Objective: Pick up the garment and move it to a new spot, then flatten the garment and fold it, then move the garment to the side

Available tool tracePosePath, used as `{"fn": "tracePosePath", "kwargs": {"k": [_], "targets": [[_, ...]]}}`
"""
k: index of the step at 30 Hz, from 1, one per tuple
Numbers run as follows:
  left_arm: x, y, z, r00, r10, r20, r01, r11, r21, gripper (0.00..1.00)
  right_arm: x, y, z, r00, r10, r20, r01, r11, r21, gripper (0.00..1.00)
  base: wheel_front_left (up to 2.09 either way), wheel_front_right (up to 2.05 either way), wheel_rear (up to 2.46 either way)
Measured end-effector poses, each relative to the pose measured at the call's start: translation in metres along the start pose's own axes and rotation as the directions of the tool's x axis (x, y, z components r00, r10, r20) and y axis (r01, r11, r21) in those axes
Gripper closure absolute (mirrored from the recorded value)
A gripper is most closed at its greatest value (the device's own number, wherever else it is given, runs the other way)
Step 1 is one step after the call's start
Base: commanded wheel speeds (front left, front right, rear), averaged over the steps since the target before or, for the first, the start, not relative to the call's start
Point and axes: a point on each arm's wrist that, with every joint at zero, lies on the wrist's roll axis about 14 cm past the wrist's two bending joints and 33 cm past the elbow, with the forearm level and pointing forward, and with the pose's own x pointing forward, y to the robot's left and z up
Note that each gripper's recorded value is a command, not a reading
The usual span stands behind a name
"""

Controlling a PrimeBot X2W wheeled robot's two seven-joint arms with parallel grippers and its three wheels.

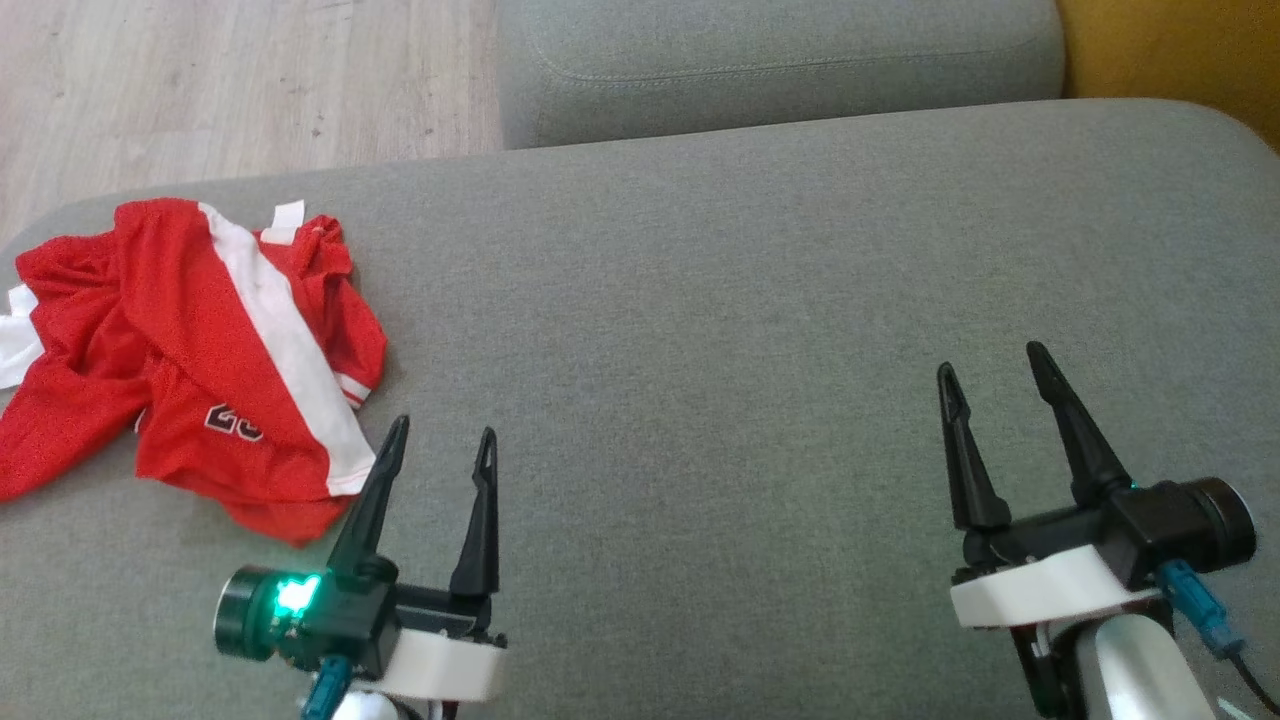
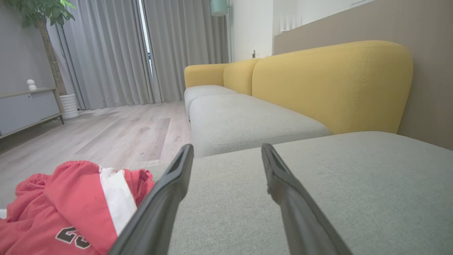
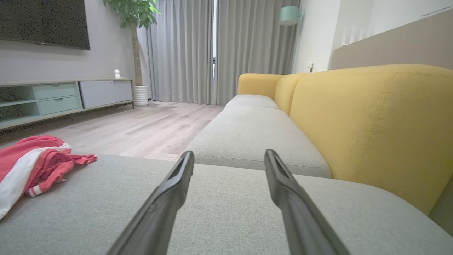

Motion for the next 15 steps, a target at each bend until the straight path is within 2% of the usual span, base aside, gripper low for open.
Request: {"fn": "tracePosePath", "kwargs": {"k": [3,7,11,15], "targets": [[0.001,-0.004,0.009,0.999,-0.017,0.037,0.016,1.000,0.019,0.00,0.001,0.004,0.001,1.000,0.016,0.008,-0.016,0.999,-0.030,0.00,0.00,0.00,0.00],[0.005,0.000,0.027,0.995,-0.003,0.100,0.007,0.999,-0.046,0.00,0.002,0.004,0.007,0.999,0.018,0.032,-0.017,0.999,-0.036,0.00,0.00,0.00,0.00],[0.004,0.012,0.031,0.993,0.025,0.119,-0.016,0.997,-0.080,0.00,0.001,0.000,0.006,0.999,-0.002,0.040,0.001,1.000,0.030,0.00,0.00,0.00,0.00],[-0.001,0.024,0.022,0.994,0.049,0.096,-0.035,0.988,-0.147,0.00,-0.004,-0.004,-0.005,0.999,-0.041,0.013,0.038,0.984,0.177,0.00,0.00,0.00,0.00]]}}
